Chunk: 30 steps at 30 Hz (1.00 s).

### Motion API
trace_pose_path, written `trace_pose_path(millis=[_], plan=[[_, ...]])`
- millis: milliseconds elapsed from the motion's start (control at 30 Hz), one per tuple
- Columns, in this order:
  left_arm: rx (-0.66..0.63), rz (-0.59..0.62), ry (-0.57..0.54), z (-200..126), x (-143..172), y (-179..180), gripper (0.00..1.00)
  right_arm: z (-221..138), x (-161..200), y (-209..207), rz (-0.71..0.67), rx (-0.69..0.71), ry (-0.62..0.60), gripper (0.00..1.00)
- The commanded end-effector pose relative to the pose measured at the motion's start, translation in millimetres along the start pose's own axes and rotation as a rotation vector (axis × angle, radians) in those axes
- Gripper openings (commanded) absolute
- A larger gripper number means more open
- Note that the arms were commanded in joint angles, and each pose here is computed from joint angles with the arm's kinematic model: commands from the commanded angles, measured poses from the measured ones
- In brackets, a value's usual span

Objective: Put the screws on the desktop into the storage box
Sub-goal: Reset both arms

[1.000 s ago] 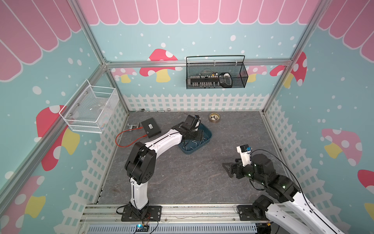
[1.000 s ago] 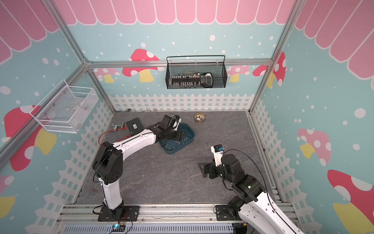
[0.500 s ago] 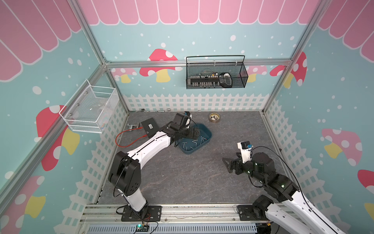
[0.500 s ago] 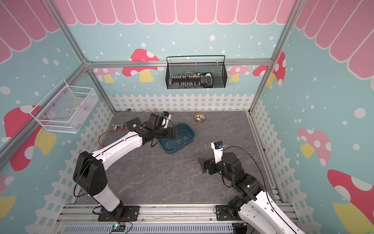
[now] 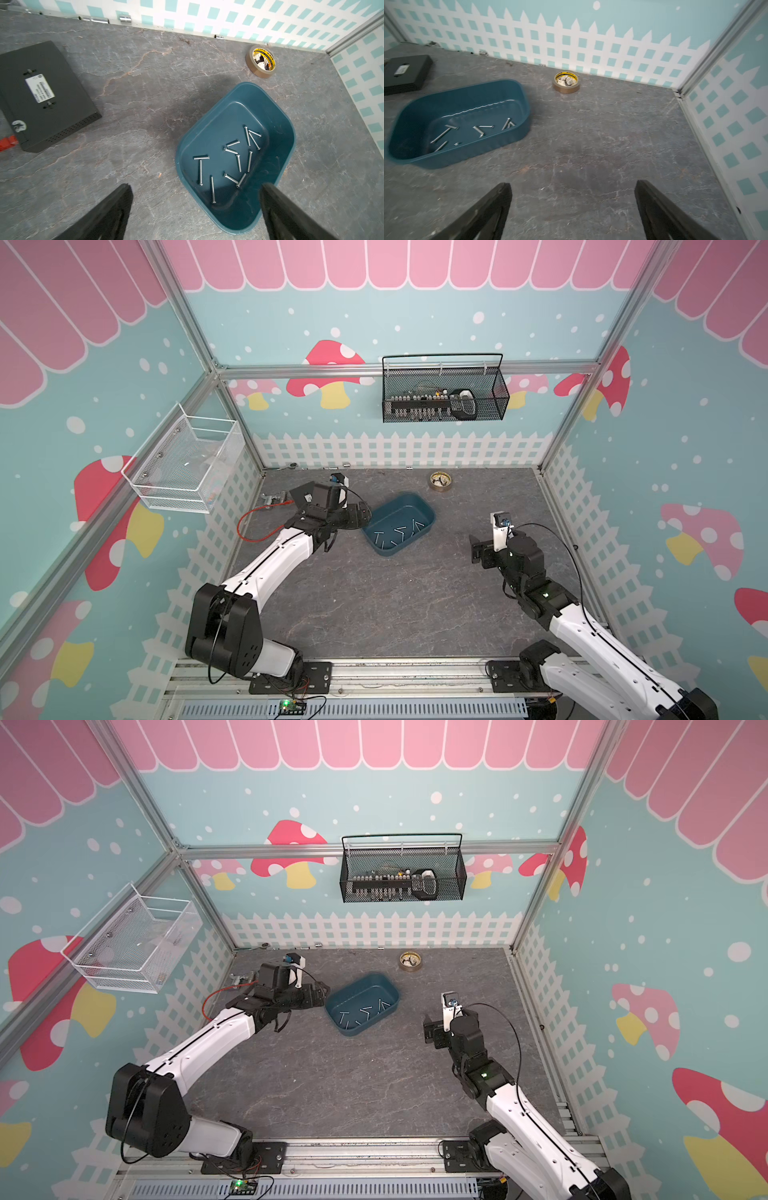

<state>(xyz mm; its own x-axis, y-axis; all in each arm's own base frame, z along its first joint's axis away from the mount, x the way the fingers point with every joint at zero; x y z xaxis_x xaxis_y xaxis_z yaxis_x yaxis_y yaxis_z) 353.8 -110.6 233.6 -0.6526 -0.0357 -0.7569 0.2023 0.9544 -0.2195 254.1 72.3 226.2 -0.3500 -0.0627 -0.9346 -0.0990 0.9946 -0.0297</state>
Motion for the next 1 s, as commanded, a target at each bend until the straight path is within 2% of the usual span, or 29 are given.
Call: trace_pose_path(millis=[0, 100, 267, 667, 800, 967], plan=[[-0.019, -0.019, -0.102, -10, -12, 14, 0.99, 17, -11, -11, -0.018, 0.03, -0.087, 0.99], [-0.043, -0.057, -0.121, -13, -5, 31, 0.99, 35, -5, -27, -0.038, 0.07, -0.069, 0.99], [-0.079, -0.106, -0.214, -21, 5, 55, 0.99, 56, 8, -54, -0.021, 0.089, -0.066, 0.99], [-0.196, -0.059, -0.336, -15, 19, 77, 0.99, 85, 48, -77, -0.035, 0.044, -0.126, 0.99], [-0.201, -0.048, -0.401, -17, 23, 87, 0.99, 94, 50, -76, -0.04, 0.022, -0.125, 0.99], [-0.206, -0.004, -0.471, -14, 37, 101, 0.99, 88, 51, -75, -0.054, 0.001, -0.198, 0.99]])
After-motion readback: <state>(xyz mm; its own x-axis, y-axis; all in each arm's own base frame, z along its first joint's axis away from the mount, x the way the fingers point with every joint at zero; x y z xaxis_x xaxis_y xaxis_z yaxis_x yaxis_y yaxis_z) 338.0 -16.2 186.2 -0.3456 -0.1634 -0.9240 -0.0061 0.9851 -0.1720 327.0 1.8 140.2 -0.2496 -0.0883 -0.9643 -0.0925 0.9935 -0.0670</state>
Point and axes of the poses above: each gripper's point midway between its finger pads, its own z axis out along the fingers, its own y axis along the line the jaws close on, x = y × z, the point moved 7 cm from there along -z, back along the fingers, and after that the axes turned 4 degrees about z, right-handed, at the moved point
